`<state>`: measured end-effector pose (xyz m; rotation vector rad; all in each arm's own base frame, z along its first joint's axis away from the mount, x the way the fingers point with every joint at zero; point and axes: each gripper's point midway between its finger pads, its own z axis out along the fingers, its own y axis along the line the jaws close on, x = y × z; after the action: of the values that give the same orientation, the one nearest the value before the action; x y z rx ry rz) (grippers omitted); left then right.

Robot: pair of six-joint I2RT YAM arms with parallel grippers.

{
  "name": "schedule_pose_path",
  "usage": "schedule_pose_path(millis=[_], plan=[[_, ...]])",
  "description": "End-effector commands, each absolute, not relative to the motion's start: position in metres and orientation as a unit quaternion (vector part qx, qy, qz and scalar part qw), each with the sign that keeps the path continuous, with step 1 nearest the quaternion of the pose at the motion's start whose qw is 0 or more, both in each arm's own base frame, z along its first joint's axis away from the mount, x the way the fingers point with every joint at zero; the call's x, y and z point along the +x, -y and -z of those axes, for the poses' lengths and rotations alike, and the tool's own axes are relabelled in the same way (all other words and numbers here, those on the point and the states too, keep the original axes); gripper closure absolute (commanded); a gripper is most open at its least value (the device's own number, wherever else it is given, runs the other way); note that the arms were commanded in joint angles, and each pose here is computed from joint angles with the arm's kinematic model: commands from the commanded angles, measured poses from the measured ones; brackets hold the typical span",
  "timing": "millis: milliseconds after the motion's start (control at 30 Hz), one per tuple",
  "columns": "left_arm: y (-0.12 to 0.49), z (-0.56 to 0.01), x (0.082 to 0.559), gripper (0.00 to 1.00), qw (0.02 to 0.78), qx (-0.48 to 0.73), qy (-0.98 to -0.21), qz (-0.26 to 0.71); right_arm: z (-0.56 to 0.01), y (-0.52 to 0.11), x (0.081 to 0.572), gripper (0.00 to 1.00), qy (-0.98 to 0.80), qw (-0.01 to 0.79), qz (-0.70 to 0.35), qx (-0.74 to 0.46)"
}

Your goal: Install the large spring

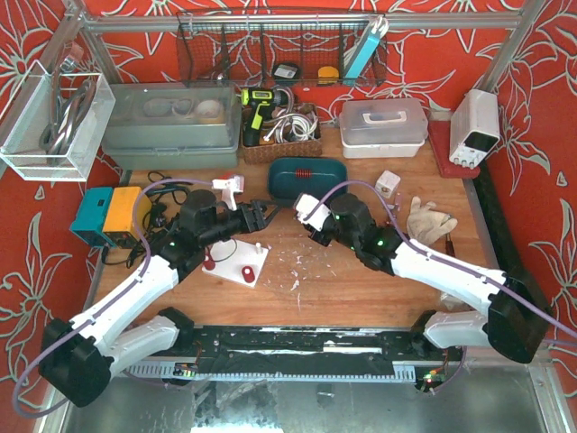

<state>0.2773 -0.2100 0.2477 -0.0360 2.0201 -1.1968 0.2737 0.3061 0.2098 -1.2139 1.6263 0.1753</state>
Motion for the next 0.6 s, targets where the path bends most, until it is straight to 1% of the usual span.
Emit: schedule_pose_path(millis=[0, 133, 333, 467, 567], plan=[[0.22, -0.262, 0.269, 0.25, 0.368, 0.02, -0.788, 0.494, -0.229, -0.319, 0.256, 1.0, -0.646, 0.566, -0.11, -0.5], [0.229, -0.263, 0.264, 0.3, 0.347, 0.035, -0.782, 0.517, -0.231, -0.321, 0.246, 1.0, -0.637, 0.571, -0.12, -0.503], [0.24, -0.244, 0.265, 0.31, 0.306, 0.051, -0.796, 0.521, -0.227, -0.332, 0.237, 1.0, -0.63, 0.567, -0.135, -0.514], [0.244, -0.239, 0.268, 0.36, 0.293, 0.055, -0.799, 0.522, -0.227, -0.34, 0.229, 1.0, -0.619, 0.569, -0.14, -0.523], [0.246, -0.238, 0.268, 0.37, 0.289, 0.055, -0.799, 0.525, -0.227, -0.344, 0.228, 1.0, -0.616, 0.568, -0.137, -0.527]])
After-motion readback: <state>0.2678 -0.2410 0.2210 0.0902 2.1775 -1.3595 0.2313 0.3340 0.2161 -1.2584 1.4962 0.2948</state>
